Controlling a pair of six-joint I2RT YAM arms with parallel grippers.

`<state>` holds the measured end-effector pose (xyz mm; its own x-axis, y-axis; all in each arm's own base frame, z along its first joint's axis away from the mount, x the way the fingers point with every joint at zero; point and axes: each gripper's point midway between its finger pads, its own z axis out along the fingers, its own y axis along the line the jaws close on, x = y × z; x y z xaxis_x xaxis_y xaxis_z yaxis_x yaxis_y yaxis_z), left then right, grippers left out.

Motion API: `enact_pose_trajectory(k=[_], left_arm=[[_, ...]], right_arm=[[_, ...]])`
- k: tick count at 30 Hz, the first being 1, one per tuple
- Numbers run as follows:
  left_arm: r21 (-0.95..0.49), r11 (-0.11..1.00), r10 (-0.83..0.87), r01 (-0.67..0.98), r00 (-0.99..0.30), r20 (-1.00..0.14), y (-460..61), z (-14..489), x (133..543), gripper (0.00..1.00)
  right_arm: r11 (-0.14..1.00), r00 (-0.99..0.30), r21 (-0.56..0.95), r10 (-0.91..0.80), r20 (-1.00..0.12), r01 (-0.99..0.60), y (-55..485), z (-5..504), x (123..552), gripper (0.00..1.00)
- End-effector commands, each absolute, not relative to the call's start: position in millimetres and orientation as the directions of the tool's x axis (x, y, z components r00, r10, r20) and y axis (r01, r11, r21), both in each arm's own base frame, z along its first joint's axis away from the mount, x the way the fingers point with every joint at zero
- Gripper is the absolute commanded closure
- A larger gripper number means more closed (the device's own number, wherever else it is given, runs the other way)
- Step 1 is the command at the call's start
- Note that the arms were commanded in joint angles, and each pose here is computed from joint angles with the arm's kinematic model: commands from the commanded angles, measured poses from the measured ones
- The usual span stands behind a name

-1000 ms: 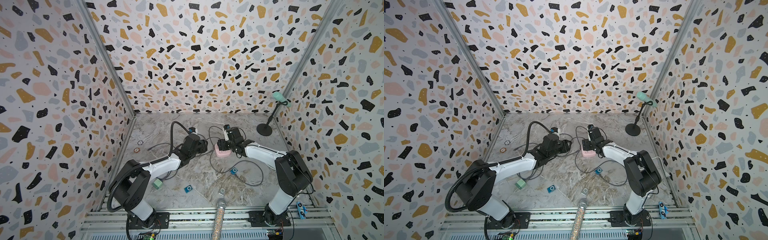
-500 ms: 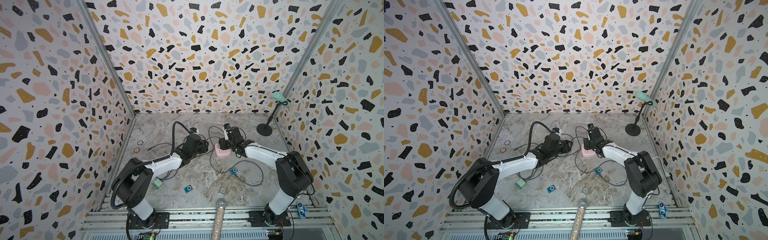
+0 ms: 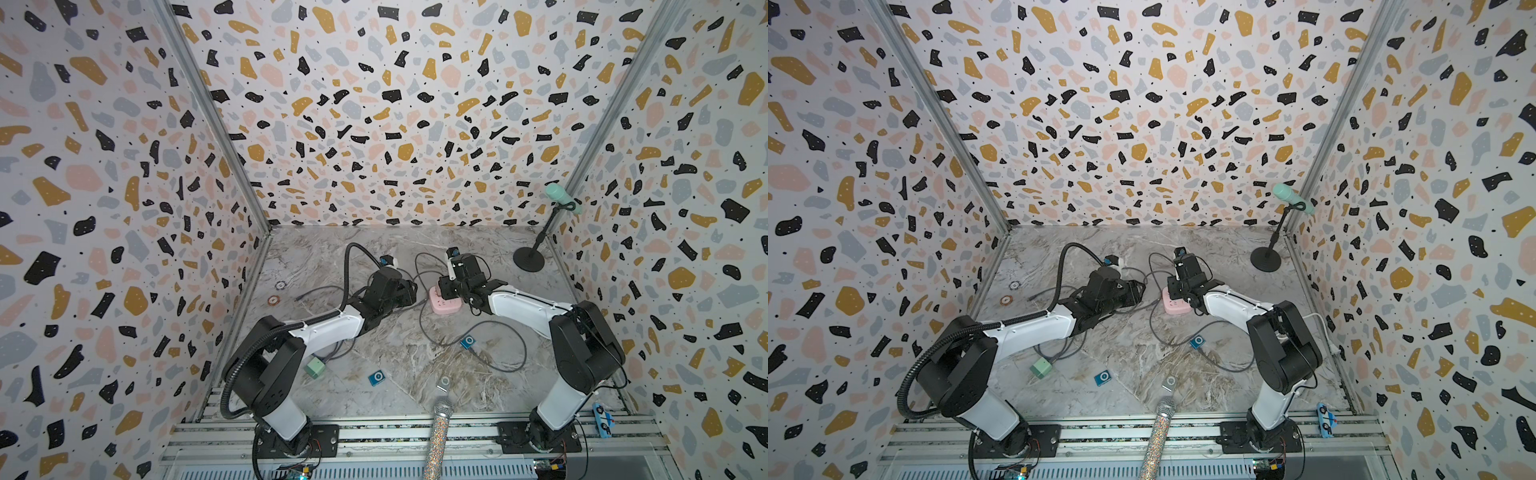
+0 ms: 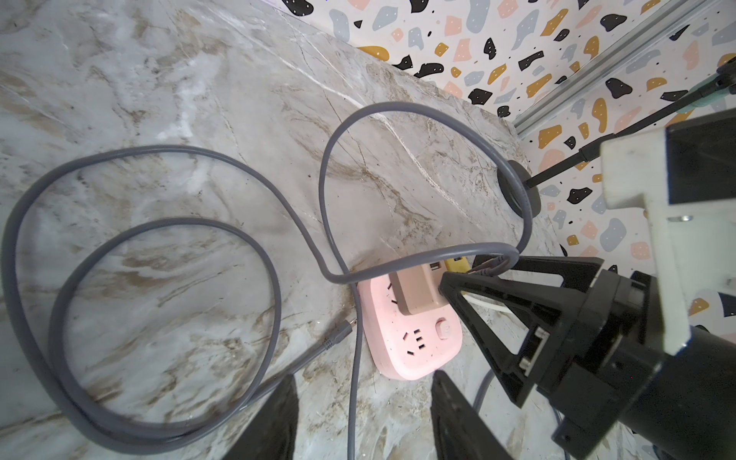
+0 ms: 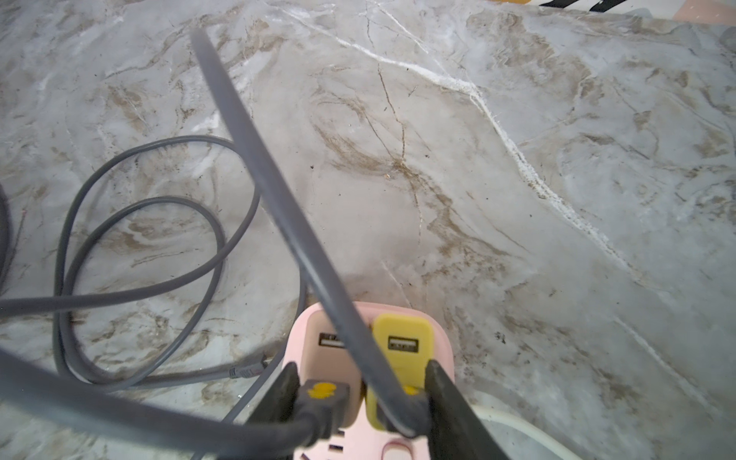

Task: Charge mp3
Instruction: Insert the plug into the socket.

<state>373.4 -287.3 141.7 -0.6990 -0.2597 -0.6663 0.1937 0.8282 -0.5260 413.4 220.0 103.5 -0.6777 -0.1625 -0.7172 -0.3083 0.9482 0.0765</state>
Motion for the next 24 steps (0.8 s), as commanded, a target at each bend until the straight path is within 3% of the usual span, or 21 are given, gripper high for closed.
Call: enact_pose_trajectory(k=[1,15,24], left_arm=[[-0.556,0.801,-0.291,0.221,-0.667,-0.685,-292,166,377,0.46],[-0.521,0.825,-0.261,0.221,-0.669,-0.696,-290,163,377,0.46],[-0.284,0.94,-0.078,0.189,-0.691,-0.718,-259,143,374,0.46]], right_arm=[[0.947,-0.805,0.042,-0.248,-0.538,-0.32,207,38,374,0.5],[0.95,-0.839,0.016,-0.267,-0.474,-0.312,193,12,349,0.51],[0.932,-0.763,0.083,-0.236,-0.602,-0.354,214,82,367,0.35]])
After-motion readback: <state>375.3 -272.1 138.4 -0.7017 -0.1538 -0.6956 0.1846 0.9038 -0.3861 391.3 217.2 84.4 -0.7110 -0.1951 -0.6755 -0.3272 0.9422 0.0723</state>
